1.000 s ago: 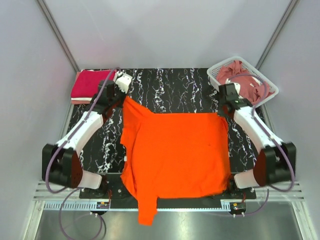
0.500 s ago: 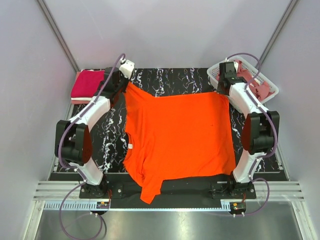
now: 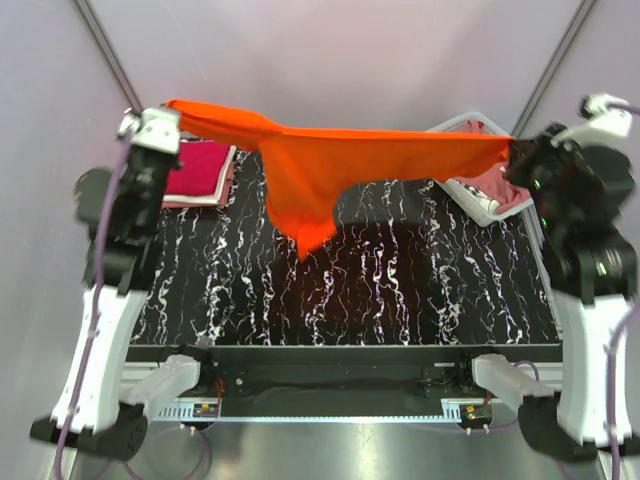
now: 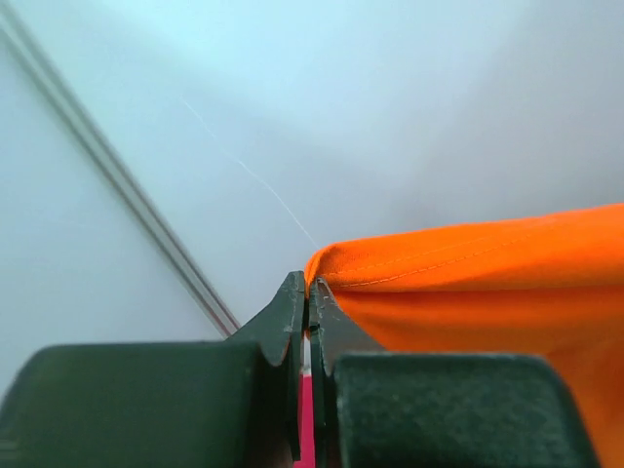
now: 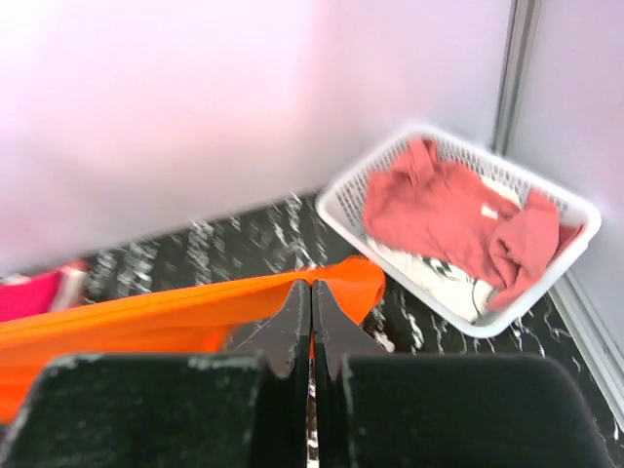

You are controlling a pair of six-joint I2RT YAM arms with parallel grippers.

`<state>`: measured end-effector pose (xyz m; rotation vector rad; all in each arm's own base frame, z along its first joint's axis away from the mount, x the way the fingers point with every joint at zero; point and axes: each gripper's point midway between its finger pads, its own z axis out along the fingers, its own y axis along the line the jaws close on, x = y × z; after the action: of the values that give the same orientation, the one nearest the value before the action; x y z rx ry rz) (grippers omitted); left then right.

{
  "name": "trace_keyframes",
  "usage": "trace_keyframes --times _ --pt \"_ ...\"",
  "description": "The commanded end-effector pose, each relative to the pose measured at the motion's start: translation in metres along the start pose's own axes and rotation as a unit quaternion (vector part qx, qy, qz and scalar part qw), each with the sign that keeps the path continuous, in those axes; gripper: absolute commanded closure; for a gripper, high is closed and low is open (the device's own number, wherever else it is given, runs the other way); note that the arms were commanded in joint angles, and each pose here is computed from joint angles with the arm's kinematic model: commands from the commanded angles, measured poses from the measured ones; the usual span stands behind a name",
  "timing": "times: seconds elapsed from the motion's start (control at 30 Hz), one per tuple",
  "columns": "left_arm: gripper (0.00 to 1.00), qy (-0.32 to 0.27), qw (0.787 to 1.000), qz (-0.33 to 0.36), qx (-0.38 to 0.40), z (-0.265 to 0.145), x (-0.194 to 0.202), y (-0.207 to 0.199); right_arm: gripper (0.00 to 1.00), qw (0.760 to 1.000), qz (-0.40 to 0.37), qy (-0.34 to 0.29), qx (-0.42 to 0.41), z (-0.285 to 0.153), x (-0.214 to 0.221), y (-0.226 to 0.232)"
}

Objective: Fold and stack the t-shirts
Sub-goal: Flatten the tshirt out

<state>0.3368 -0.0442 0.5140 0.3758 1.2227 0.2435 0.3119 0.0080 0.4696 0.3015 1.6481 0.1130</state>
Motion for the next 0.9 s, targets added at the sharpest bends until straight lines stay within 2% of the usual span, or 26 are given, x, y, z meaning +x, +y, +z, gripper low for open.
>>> trace_keyframes --times 0.0,0.1,0.27,0.37,0.5,0.6,0.67,0.7,0.77,0.8,0.83,0.87 --pt "1.00 -0.053 0.998 0.010 -0.032 -0.041 -0.045 0.028 1.00 1.000 0.016 0.002 -0.012 -0.051 -0.002 -0.006" --pt "1.00 -0.084 0.996 0.011 -0.040 -0.070 -0.070 0.039 1.00 0.998 0.032 -0.032 -0.033 -0.100 -0.020 -0.007" --pt "1.00 -0.159 0.986 0.017 -0.041 -0.130 -0.132 0.060 1.00 0.991 0.053 -0.096 -0.077 -0.176 -0.060 -0.003" --pt "1.00 -0.185 0.982 0.012 -0.042 -0.156 -0.159 0.070 1.00 0.986 0.072 -0.109 -0.105 -0.205 -0.069 0.002" --pt "1.00 -0.233 0.972 0.023 -0.035 -0.180 -0.194 0.077 1.00 0.982 0.075 -0.121 -0.125 -0.217 -0.081 0.009" --pt "1.00 -0.249 0.966 0.066 -0.005 -0.163 -0.204 0.067 1.00 0.983 0.063 -0.130 -0.109 -0.207 -0.094 0.007" --pt "1.00 -0.236 0.968 0.079 0.007 -0.141 -0.197 0.061 1.00 0.990 0.044 -0.112 -0.078 -0.176 -0.092 0.004" --pt "1.00 -0.212 0.973 0.088 0.023 -0.114 -0.182 0.050 1.00 0.991 0.038 -0.104 -0.070 -0.164 -0.090 0.004" --pt "1.00 -0.188 0.974 0.118 0.051 -0.087 -0.160 0.030 1.00 0.997 0.014 -0.056 -0.049 -0.122 -0.068 0.003" --pt "1.00 -0.158 0.976 0.124 0.080 -0.063 -0.132 0.009 1.00 0.998 0.010 -0.050 -0.045 -0.107 -0.063 0.004" --pt "1.00 -0.144 0.976 0.129 0.098 -0.052 -0.117 -0.002 1.00 0.999 -0.002 -0.006 -0.032 -0.080 -0.032 0.001" --pt "1.00 -0.133 0.975 0.130 0.119 -0.043 -0.102 -0.015 1.00 1.000 -0.005 0.007 -0.024 -0.066 -0.019 -0.001"
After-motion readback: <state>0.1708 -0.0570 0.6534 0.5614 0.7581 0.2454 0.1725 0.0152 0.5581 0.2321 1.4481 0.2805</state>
